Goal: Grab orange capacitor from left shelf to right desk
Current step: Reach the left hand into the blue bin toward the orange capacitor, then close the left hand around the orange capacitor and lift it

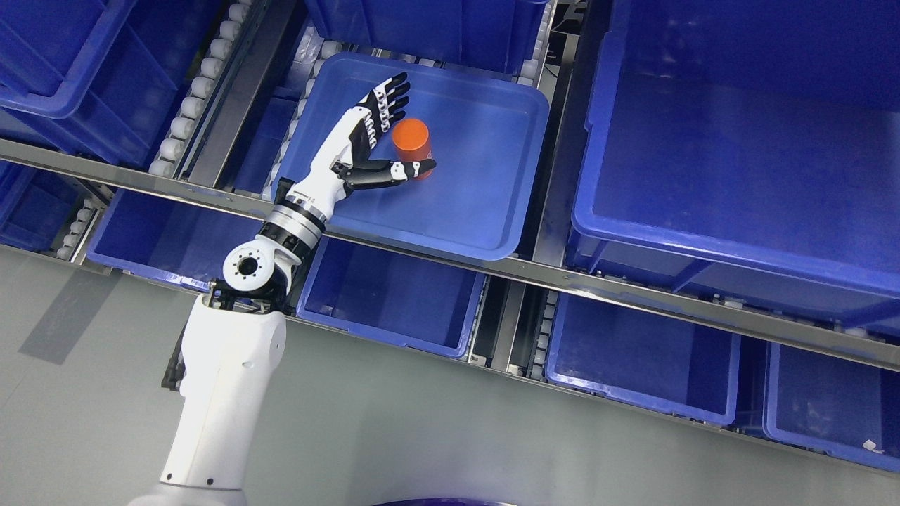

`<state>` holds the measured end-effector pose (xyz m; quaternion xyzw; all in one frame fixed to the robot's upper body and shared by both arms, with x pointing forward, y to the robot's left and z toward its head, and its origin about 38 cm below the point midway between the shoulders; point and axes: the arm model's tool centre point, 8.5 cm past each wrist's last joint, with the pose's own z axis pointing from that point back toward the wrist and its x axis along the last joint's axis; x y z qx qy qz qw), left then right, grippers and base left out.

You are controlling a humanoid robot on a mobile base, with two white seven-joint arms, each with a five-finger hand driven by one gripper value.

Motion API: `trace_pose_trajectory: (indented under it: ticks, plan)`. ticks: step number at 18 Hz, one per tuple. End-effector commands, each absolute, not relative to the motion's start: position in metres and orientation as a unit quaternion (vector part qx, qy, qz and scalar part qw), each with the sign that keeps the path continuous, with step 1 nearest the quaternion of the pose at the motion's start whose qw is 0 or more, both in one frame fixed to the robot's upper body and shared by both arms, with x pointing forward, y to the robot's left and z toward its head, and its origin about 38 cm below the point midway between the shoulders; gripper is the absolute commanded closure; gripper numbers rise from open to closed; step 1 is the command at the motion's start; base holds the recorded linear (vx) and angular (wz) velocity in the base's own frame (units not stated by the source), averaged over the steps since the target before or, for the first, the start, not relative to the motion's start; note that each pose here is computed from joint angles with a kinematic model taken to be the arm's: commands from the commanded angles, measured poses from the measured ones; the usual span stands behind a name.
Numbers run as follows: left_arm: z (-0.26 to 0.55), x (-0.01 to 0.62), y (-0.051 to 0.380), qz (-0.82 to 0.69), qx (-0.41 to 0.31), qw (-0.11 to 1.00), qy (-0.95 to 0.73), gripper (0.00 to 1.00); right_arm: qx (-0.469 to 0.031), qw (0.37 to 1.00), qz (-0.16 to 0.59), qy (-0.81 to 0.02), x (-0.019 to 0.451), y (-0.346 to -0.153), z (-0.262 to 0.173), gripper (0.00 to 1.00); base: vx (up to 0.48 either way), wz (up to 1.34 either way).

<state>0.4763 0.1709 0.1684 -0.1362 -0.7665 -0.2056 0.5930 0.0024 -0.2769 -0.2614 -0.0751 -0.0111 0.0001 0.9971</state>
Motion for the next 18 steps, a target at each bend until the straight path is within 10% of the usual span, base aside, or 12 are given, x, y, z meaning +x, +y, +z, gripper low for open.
trace_pose_trajectory:
  ticks: [1,9,18]
  plan:
    - [0.118,0.494,0.162,-0.243,-0.131,0.655,-0.704,0.02,-0.084,0.996,-0.007,-0.010,-0.005,-0.288,-0.260,0.00,0.000,0.00]
    - [0.121,0.503,0.160,-0.251,-0.130,0.648,-0.707,0.21,-0.084,0.996,-0.007,-0.010,-0.005,-0.288,-0.260,0.00,0.000,0.00]
    - [0.133,0.503,0.160,-0.227,-0.154,0.609,-0.744,0.70,-0.084,0.996,-0.007,-0.010,-0.005,-0.288,-0.260,0.00,-0.004,0.03]
